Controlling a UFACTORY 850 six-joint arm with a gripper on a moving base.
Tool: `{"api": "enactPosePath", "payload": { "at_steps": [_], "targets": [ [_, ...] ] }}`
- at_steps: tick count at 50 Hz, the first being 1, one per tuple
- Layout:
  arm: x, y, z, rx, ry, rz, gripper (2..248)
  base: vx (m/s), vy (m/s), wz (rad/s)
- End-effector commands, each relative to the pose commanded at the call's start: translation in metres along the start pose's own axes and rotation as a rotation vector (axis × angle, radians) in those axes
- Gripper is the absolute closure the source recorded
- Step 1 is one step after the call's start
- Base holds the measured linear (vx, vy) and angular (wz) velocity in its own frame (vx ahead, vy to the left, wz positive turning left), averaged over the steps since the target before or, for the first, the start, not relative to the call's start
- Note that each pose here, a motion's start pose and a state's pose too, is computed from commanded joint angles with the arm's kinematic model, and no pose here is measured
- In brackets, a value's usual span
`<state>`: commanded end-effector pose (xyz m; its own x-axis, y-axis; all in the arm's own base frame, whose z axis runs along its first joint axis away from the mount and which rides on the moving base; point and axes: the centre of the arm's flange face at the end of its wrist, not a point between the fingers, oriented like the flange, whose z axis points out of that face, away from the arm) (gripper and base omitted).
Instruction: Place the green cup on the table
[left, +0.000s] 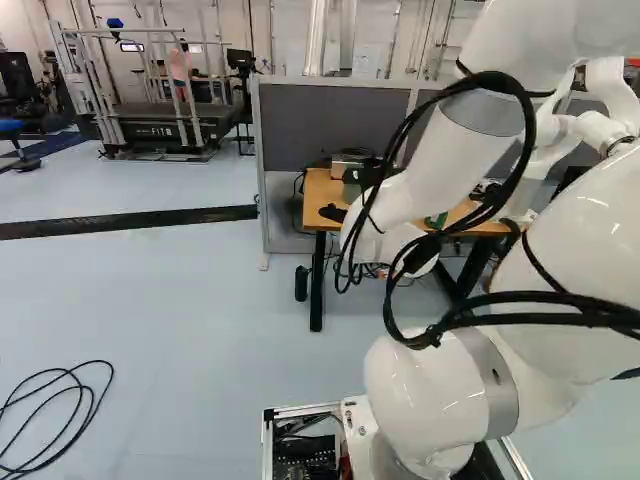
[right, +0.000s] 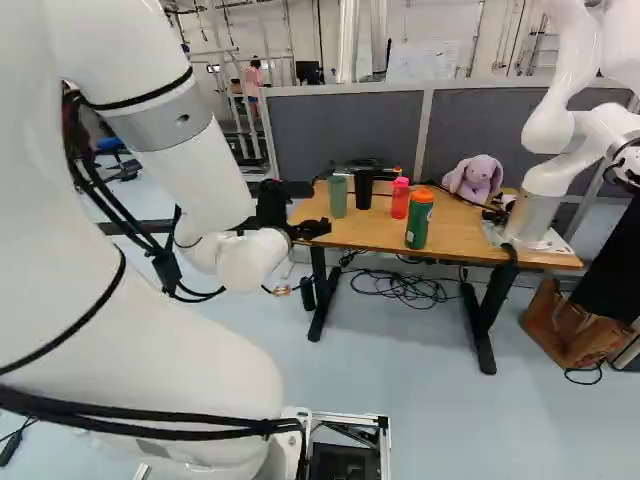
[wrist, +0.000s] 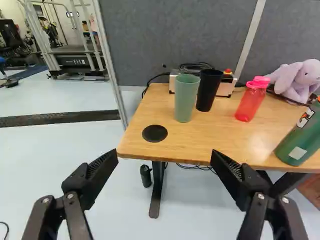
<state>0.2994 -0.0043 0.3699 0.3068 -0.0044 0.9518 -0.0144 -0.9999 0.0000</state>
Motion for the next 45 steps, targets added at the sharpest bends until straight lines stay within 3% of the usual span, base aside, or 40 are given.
{"api": "enactPosePath", "payload": {
  "at_steps": [22,45],
  "targets": [
    [-0.010,-0.003,-0.021,0.011,-0.016,-0.004,3,0.000,0.000,0.000],
    [-0.013,-0.004,-0.026,0.014,-0.020,-0.005,3,0.000,0.000,0.000]
  ]
}}
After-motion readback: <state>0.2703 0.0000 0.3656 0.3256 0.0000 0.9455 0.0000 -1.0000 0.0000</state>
